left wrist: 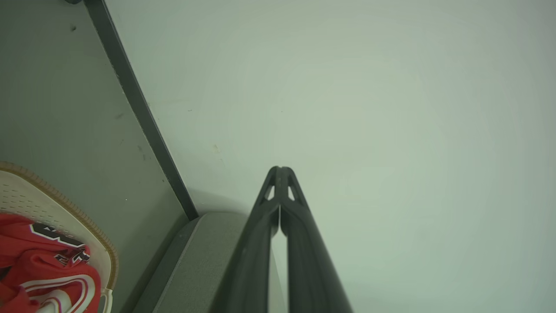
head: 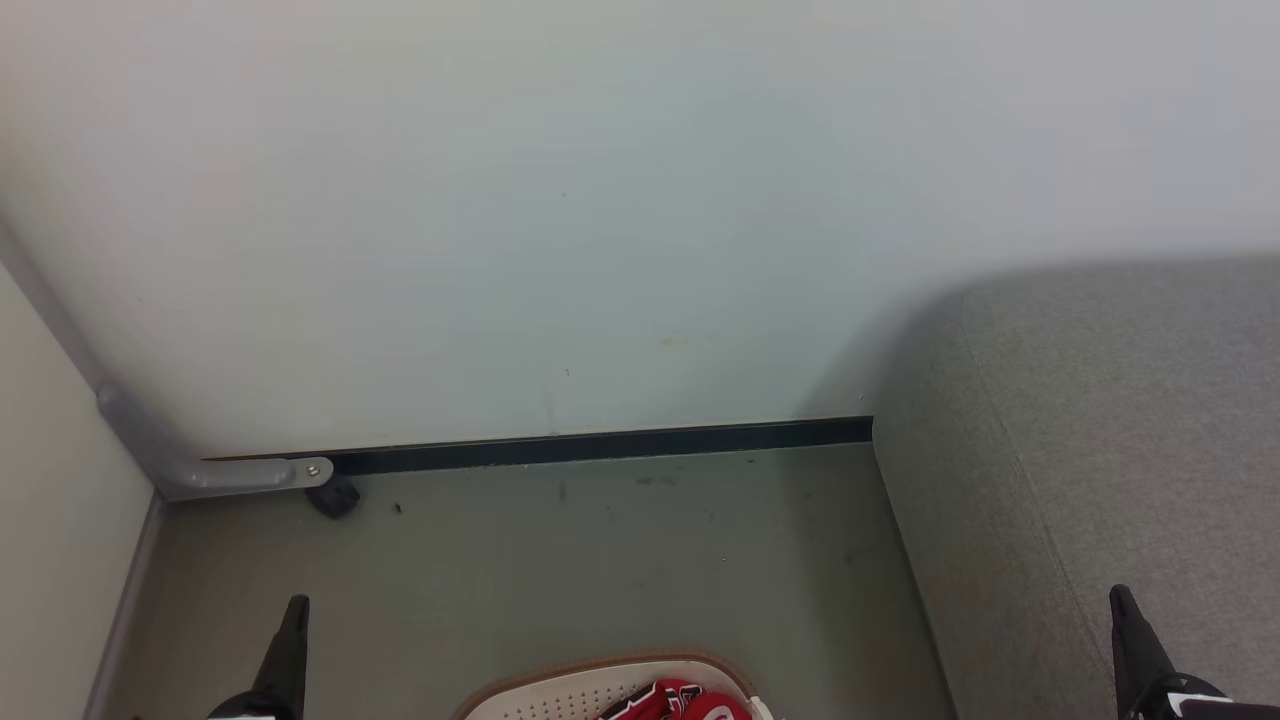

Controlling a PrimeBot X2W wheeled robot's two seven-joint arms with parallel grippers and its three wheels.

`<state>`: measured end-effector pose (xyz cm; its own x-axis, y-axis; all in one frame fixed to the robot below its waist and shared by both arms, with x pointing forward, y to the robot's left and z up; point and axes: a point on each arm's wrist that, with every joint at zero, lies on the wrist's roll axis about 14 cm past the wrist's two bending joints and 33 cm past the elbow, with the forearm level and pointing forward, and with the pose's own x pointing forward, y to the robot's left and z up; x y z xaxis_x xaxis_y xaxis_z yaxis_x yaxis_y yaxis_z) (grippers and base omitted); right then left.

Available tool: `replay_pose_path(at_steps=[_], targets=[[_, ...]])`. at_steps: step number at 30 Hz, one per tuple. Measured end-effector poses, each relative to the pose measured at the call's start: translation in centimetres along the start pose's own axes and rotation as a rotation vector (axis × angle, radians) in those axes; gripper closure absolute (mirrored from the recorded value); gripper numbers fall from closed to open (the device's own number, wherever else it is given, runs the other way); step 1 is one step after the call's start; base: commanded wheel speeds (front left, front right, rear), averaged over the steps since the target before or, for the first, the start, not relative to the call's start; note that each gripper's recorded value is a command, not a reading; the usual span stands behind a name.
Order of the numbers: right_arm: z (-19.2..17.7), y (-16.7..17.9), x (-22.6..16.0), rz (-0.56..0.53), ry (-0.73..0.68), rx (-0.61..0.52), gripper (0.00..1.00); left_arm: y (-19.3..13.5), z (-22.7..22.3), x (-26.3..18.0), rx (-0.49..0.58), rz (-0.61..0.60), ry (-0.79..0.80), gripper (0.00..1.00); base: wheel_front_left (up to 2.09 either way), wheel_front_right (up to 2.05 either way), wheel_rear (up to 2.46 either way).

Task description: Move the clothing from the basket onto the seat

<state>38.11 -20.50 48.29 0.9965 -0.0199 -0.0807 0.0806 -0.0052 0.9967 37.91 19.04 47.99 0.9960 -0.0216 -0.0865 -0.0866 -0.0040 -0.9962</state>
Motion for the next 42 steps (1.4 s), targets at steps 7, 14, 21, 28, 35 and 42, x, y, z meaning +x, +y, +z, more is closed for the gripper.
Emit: replay_pose_path(at_steps=[7, 14, 21, 28, 35, 42], targets=[[0.00, 0.00, 0.00, 0.000, 0.000, 0.000, 1.00, 0.00, 0.00, 0.00, 0.000, 0.000, 0.000, 1.00, 0.00, 0.00, 0.00], [0.00, 0.00, 0.00, 0.000, 0.000, 0.000, 1.00, 0.00, 0.00, 0.00, 0.000, 0.000, 0.000, 1.00, 0.00, 0.00, 0.00], [0.00, 0.00, 0.00, 0.000, 0.000, 0.000, 1.00, 0.00, 0.00, 0.00, 0.000, 0.000, 0.000, 1.00, 0.00, 0.00, 0.00], [0.00, 0.00, 0.00, 0.000, 0.000, 0.000, 1.00, 0.00, 0.00, 0.00, 0.000, 0.000, 0.000, 1.00, 0.00, 0.00, 0.00], [0.00, 0.00, 0.00, 0.000, 0.000, 0.000, 1.00, 0.00, -0.01, 0.00, 0.000, 0.000, 0.000, 1.00, 0.00, 0.00, 0.00], [0.00, 0.00, 0.00, 0.000, 0.000, 0.000, 1.00, 0.00, -0.01, 0.00, 0.000, 0.000, 0.000, 1.00, 0.00, 0.00, 0.00]])
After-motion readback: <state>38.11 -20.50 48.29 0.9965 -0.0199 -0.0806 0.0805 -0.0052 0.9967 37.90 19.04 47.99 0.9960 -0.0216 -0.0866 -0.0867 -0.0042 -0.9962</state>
